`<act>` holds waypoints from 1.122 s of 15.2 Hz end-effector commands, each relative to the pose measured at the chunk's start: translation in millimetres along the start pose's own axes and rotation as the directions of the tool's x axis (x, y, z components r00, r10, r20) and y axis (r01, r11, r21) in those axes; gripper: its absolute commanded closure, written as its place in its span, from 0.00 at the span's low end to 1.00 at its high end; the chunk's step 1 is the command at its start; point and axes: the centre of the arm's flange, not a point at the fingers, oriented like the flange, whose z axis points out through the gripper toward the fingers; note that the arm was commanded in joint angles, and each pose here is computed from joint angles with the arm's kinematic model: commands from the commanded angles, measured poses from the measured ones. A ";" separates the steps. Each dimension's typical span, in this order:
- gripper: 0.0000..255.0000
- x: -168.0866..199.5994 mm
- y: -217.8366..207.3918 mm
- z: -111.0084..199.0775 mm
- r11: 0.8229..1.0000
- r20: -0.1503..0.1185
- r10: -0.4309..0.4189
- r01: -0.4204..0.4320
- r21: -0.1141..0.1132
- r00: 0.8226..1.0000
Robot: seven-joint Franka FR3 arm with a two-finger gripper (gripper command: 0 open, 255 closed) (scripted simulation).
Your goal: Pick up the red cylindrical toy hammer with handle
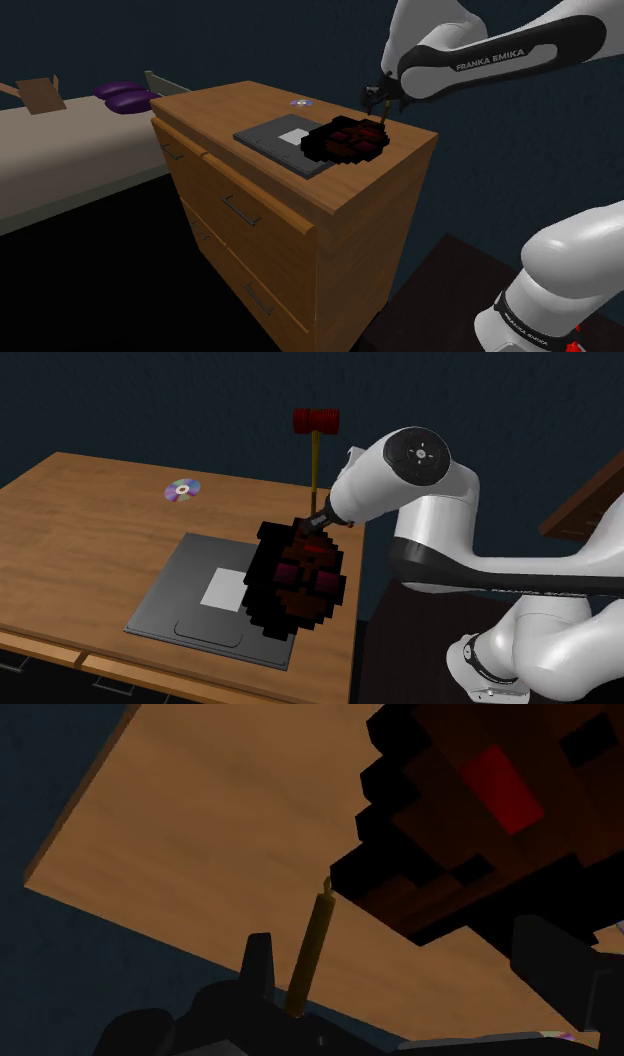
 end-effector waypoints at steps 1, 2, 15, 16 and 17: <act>0.00 13.7 0.9 11.3 0.997 -0.062 0.072 -0.074 -0.027 0.995; 0.00 21.8 1.5 14.7 0.993 -0.092 0.105 -0.109 -0.040 0.990; 0.00 88.0 21.1 46.8 0.896 -0.374 0.369 -0.432 -0.101 0.851; 0.00 85.2 20.8 51.3 0.896 -0.374 0.369 -0.432 -0.101 0.851; 0.00 82.4 20.4 55.7 0.896 -0.374 0.369 -0.432 -0.101 0.851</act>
